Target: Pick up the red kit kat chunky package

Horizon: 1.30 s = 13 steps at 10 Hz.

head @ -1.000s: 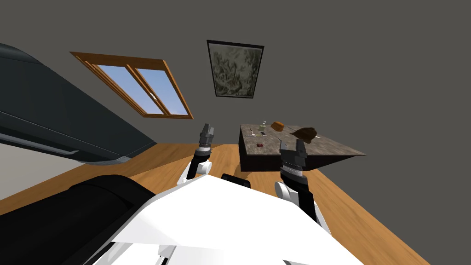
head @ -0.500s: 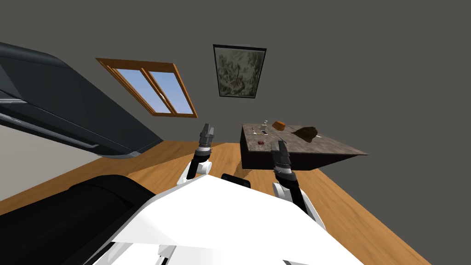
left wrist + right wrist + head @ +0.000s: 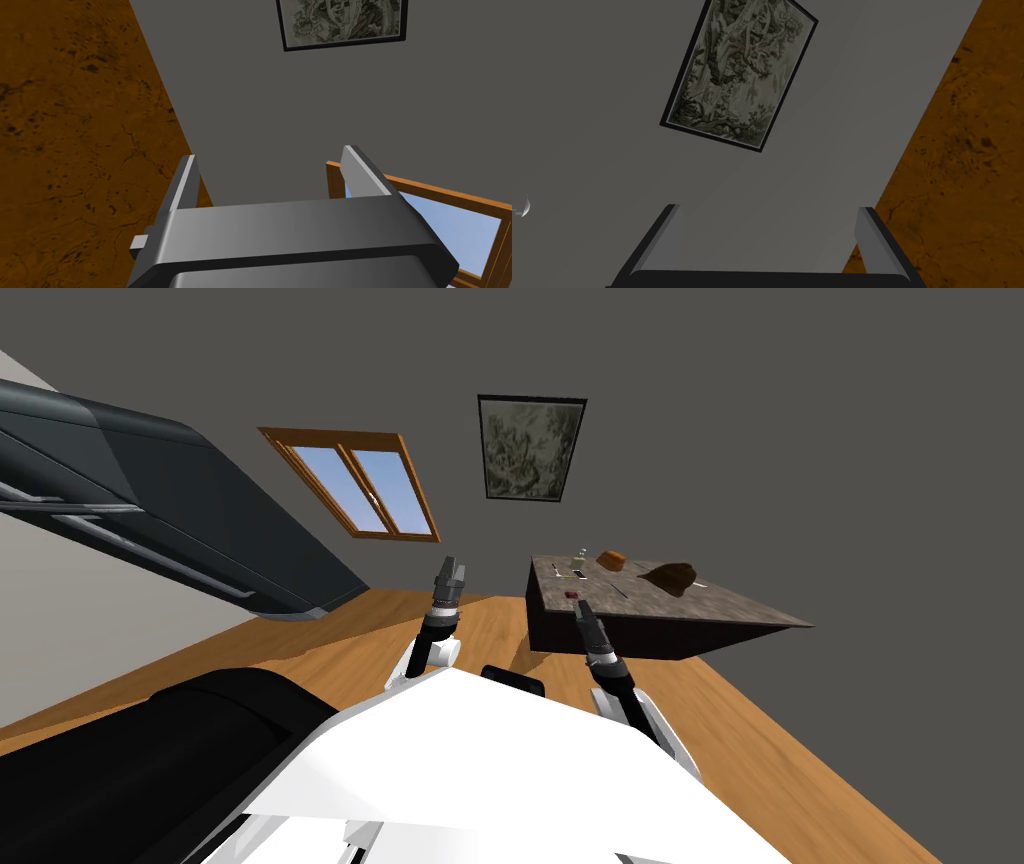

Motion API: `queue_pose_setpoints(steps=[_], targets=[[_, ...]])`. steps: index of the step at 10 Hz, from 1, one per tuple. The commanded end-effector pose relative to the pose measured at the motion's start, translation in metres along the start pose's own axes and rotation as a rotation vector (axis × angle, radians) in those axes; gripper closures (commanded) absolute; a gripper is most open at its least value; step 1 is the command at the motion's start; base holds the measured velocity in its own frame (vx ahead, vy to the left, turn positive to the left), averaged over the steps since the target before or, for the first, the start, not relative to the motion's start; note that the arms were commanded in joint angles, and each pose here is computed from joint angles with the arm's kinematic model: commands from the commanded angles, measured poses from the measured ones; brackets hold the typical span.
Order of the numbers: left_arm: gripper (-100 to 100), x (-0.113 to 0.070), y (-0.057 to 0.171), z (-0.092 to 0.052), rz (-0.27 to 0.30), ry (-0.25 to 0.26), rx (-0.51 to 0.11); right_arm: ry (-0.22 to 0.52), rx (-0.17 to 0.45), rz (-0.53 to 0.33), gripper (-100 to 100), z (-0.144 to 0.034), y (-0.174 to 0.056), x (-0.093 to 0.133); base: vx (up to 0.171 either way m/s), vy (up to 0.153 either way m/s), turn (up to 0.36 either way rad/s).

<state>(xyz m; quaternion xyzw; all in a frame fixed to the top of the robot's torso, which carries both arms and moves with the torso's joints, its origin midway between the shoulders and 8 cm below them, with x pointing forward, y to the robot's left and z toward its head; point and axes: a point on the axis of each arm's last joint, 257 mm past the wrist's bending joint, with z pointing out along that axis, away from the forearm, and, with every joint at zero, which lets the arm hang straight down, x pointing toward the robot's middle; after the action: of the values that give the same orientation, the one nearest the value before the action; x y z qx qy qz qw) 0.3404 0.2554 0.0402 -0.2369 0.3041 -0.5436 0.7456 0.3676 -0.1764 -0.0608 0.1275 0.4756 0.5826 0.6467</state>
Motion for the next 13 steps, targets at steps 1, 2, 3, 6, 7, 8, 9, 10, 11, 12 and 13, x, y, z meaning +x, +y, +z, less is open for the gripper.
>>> queue_pose_setpoints(steps=[1, 2, 3, 6, 7, 8, 9, 10, 11, 12, 13], targets=[[0, 0.000, 0.000, 0.000, 0.000, 0.000, 0.000, 0.047, 0.013, -0.018, -100, -0.011, -0.011, 0.015, -0.081, 0.038, 0.051], [0, 0.000, 0.000, 0.000, 0.000, 0.000, 0.000, 0.117, 0.007, -0.047, -100, -0.018, -0.016, 0.036, -0.073, 0.026, 0.119], [0, 0.000, 0.000, 0.000, 0.000, 0.000, 0.000, 0.126, 0.022, -0.050, -100, -0.021, -0.023, 0.037, -0.066, 0.025, 0.048], [0, 0.000, 0.000, 0.000, 0.000, 0.000, 0.000, 0.285, 0.020, -0.113, -100, -0.045, -0.041, 0.079, -0.078, 0.039, 0.107], [0, 0.000, 0.000, 0.000, 0.000, 0.000, 0.000, 0.291, 0.037, -0.113, -100, -0.049, -0.048, 0.080, -0.057, 0.040, 0.064], [0, 0.000, 0.000, 0.000, 0.000, 0.000, 0.000, 0.368, 0.018, -0.145, -100, -0.062, -0.051, 0.099, -0.051, 0.053, 0.146], [0, 0.000, 0.000, 0.000, 0.000, 0.000, 0.000, 0.375, 0.040, -0.145, -100, -0.067, -0.060, 0.100, -0.044, 0.037, 0.090], [0, 0.000, 0.000, 0.000, 0.000, 0.000, 0.000, 0.379, 0.056, -0.145, -100, -0.071, -0.066, 0.100, -0.022, 0.013, -0.015], [0, 0.000, 0.000, 0.000, 0.000, 0.000, 0.000, 0.459, 0.039, -0.176, -100, -0.087, -0.070, 0.118, -0.037, 0.035, 0.162], [0, 0.000, 0.000, 0.000, 0.000, 0.000, 0.000, 0.468, 0.070, -0.177, -100, -0.095, -0.082, 0.118, -0.036, 0.030, 0.093], [0, 0.000, 0.000, 0.000, 0.000, 0.000, 0.000, 0.550, 0.059, -0.209, -100, -0.115, -0.088, 0.133, -0.032, 0.043, 0.158]])
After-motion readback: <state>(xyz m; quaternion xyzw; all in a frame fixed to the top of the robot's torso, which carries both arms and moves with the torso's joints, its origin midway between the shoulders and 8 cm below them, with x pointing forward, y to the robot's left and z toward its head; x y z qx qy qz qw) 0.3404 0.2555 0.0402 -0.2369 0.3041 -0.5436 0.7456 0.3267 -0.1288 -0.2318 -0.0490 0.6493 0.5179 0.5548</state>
